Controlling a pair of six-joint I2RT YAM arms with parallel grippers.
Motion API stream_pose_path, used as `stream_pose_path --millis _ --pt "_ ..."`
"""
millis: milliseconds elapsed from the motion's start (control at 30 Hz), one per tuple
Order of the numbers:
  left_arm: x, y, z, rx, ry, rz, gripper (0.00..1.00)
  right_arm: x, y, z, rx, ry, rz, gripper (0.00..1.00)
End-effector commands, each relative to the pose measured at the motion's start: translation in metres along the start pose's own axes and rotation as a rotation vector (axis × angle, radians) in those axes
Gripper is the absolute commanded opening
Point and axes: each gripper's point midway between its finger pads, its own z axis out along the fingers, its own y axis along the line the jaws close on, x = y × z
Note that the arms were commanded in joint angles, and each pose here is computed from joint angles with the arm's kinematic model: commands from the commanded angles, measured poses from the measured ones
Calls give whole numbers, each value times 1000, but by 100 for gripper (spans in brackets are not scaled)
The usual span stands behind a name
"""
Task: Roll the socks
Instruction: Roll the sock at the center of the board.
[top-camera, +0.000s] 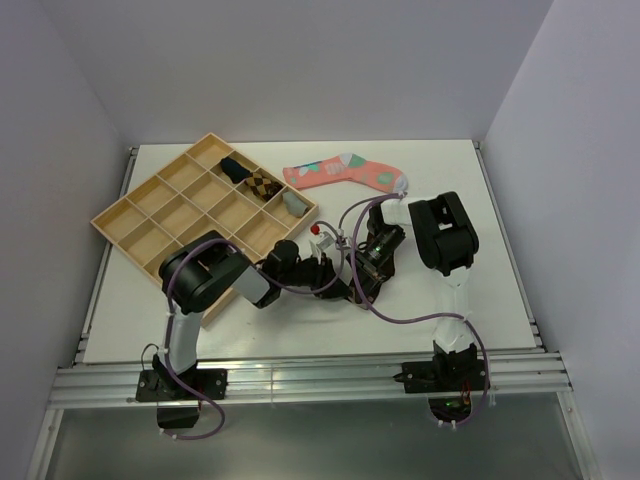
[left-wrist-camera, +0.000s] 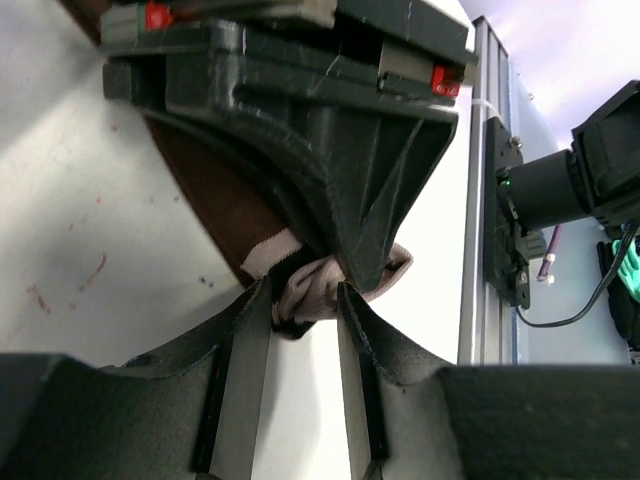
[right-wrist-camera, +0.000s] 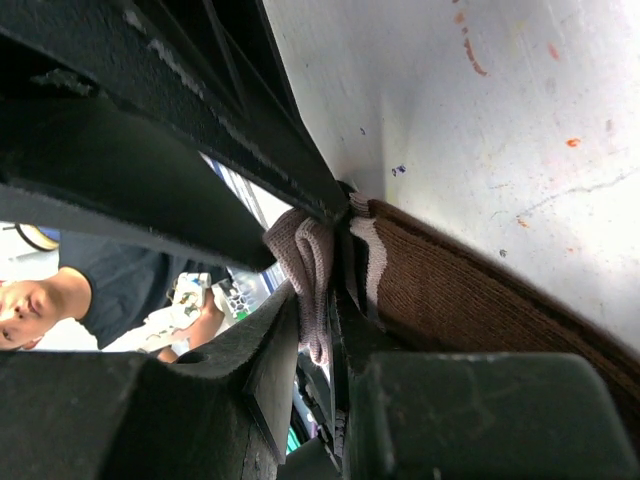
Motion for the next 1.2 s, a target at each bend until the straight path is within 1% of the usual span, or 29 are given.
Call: stream_pose_path --millis 0,100,200,300,333,433,500,533,567,600,700,733,767,833,867,933,967,1033,1167 --pt "-13 -15 10 81 -31 39 38 -2 -1 -2 -7 -9 10 23" --pt "-13 -13 13 79 -33 30 35 -2 -2 -2 -2 -10 6 23" --pt "-12 -11 16 75 -26 20 29 -2 -2 -2 2 -11 10 23" --pt "-10 -10 16 66 -24 10 20 -2 -3 -3 12 -14 7 23" --pt "-10 -10 16 61 -20 5 13 -3 -2 -4 18 -19 4 23" --pt "-4 -9 21 31 4 -7 0 -6 -5 -6 54 -32 -8 25" --pt "-4 -7 26 -20 8 -10 0 -8 -7 -7 77 -48 -10 26" --pt "3 -3 27 -59 35 -33 0 -8 -9 -8 98 -47 -14 30" --pt "4 -6 28 -76 37 -33 0 -11 -8 -11 121 -67 -24 32" --pt "1 0 28 -127 24 -39 0 -12 -8 -12 136 -76 -32 34" --pt "8 7 24 -203 43 -90 0 -18 -7 -21 209 -118 -58 42" --pt "8 11 23 -237 37 -98 0 -20 -6 -25 229 -134 -67 43" --pt "16 18 19 -285 63 -119 0 -20 -7 -28 262 -142 -54 44" --pt "13 20 18 -335 66 -110 0 -26 -4 -37 315 -184 -89 47" --pt "15 21 17 -355 75 -113 0 -27 -3 -40 333 -196 -79 47" --pt "20 24 11 -409 107 -134 0 -29 -9 -51 438 -240 -93 48" --pt "18 23 12 -412 98 -135 0 -31 -6 -54 447 -262 -102 49" --pt "22 26 7 -447 125 -157 0 -31 -6 -66 530 -297 -115 49" --pt "18 21 0 -483 146 -191 0 -32 -5 -83 613 -370 -139 50"
